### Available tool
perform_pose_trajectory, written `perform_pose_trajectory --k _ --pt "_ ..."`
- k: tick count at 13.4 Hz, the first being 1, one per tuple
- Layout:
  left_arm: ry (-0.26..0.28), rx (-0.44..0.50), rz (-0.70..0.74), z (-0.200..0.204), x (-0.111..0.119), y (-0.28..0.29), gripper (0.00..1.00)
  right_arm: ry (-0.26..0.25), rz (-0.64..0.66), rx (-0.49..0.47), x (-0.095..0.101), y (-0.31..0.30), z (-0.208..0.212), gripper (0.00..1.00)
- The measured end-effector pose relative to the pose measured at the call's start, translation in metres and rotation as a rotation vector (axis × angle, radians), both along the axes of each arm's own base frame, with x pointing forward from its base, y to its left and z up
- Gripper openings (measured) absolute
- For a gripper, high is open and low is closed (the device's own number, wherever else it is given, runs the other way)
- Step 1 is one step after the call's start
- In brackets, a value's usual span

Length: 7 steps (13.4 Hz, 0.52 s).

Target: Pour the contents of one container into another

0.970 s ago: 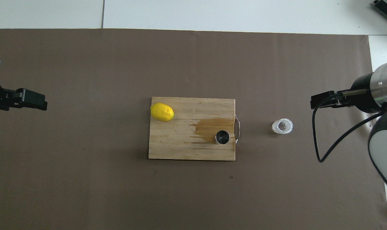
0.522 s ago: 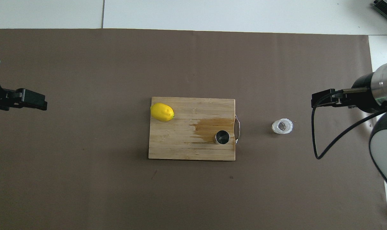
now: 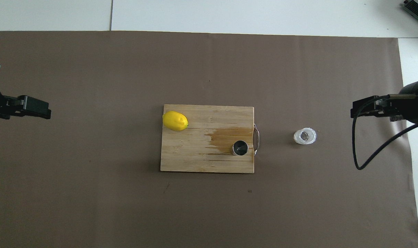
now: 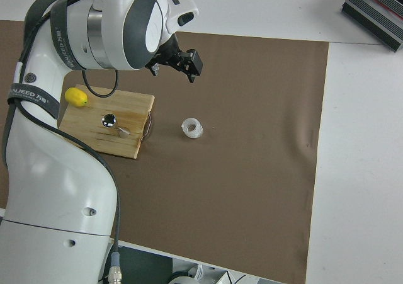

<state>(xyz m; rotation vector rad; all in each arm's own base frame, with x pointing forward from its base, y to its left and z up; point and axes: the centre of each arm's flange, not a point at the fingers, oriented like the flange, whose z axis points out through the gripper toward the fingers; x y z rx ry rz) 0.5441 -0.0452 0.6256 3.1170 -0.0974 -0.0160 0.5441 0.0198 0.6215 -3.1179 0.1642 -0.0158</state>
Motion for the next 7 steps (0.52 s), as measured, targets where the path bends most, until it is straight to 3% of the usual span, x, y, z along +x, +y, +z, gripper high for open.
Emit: perform_pose_trajectory --k 7 --pt "0.000 0.000 0.000 0.0000 0.0000 0.0000 1.00 0.017 -0.006 0.000 -0.0034 -0.0036 0.0003 1.00"
